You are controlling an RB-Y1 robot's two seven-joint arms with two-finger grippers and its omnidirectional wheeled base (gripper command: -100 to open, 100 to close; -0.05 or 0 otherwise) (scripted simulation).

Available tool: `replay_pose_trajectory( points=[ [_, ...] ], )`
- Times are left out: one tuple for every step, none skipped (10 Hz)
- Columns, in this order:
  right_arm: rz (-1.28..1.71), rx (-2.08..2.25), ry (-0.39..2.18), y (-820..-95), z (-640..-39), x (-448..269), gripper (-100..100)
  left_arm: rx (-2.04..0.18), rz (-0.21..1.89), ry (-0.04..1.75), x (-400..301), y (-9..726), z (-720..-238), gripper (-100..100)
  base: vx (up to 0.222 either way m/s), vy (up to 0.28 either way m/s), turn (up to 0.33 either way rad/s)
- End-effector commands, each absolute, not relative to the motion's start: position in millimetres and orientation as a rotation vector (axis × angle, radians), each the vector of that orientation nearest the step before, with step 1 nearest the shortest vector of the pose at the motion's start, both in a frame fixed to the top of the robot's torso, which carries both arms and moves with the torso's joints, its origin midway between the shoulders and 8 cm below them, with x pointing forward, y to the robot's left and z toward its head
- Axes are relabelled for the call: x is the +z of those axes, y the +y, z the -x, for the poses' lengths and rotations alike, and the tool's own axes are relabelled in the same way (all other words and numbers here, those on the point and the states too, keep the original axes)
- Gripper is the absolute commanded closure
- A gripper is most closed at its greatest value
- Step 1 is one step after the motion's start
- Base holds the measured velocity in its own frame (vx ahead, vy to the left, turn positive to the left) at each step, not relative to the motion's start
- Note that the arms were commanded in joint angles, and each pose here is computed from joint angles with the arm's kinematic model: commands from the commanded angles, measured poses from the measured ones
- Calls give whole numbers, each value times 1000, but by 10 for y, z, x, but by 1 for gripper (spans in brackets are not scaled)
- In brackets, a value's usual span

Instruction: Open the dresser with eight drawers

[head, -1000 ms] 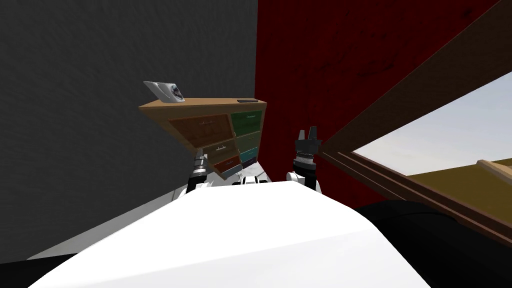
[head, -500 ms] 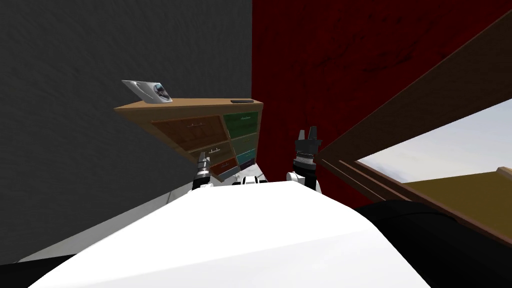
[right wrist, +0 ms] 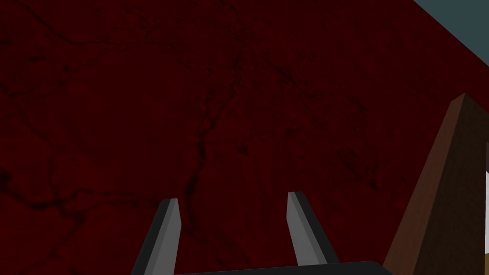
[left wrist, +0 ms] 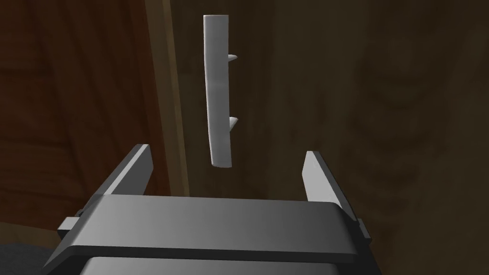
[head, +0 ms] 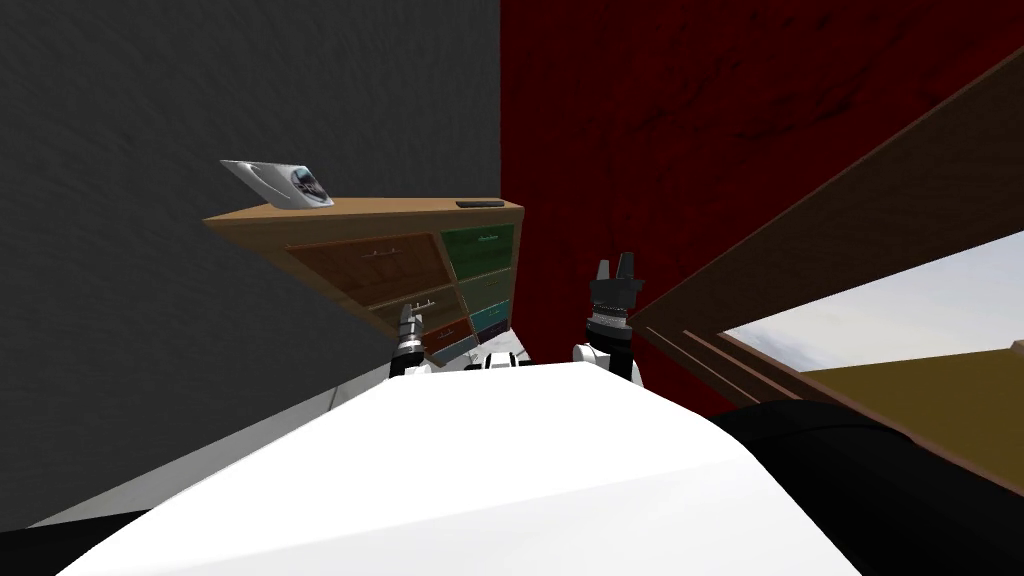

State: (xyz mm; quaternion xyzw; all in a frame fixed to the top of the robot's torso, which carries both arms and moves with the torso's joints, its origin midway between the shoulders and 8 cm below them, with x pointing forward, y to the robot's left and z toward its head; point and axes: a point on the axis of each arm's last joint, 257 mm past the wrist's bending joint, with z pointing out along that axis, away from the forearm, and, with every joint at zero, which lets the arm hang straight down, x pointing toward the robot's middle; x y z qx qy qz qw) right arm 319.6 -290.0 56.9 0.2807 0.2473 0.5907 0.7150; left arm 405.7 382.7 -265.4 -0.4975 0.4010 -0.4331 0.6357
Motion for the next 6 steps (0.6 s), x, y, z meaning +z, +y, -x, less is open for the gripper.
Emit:
replay_pose_trajectory(
  points=[
    [-622,1308,548,-2900,-3196,570,0,-990,1140,917,-2722,3798,-4021,100,-23,4,11],
    [-622,1308,548,-2899,-3196,570,0,-989,1141,919,-2693,3807,-4036,100,-18,1,14],
    [-622,1308,547,-2899,-3196,570,0,-995,1133,918,-2638,3788,-4033,100,-118,-76,15],
    [-622,1308,547,-2899,-3196,570,0,-995,1134,919,-2636,3787,-4031,100,-156,-97,17],
    [-622,1309,547,-2899,-3196,570,0,-994,1136,923,-2631,3784,-4026,100,-157,-70,10],
    [-622,1309,547,-2899,-3196,570,0,-993,1137,926,-2626,3782,-4021,100,-169,-73,10]
  ],
)
